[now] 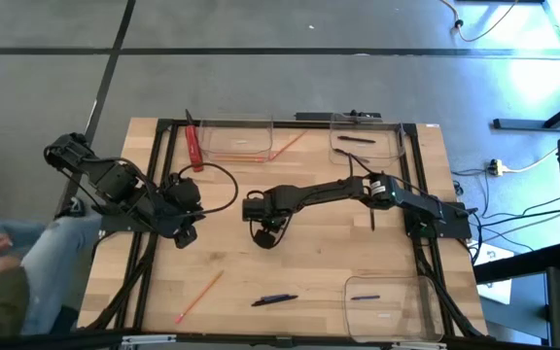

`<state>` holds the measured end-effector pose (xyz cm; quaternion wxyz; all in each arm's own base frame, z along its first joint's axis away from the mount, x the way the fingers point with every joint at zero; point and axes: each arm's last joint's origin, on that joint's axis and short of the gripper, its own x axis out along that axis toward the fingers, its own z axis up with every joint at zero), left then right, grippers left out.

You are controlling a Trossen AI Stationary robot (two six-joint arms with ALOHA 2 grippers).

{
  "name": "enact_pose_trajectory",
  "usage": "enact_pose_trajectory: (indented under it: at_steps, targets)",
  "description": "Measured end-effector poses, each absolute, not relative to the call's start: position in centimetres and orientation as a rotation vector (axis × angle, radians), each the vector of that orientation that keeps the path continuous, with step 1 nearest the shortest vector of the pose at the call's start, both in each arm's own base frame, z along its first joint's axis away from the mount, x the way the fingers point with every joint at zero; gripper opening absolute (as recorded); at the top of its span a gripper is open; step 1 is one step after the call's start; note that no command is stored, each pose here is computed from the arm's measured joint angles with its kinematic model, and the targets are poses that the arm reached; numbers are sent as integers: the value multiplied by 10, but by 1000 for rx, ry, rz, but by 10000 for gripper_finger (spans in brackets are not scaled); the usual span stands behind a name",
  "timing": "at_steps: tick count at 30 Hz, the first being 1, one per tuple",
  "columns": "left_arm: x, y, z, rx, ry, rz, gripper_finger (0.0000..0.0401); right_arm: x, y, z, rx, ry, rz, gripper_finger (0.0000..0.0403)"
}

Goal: Sort crayons/erasers/pens/pencils in bins
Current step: Put the blue crayon into the bottom transparent bin

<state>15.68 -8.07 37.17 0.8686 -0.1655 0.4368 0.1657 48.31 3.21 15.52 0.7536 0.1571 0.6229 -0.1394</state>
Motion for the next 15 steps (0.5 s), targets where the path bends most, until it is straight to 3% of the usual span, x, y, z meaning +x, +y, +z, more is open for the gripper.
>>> enact_pose_trajectory:
  at_steps: [15]
  targets:
    - [158, -81, 373, -356, 893, 344, 96, 448, 42, 233, 214, 1371, -237, 28]
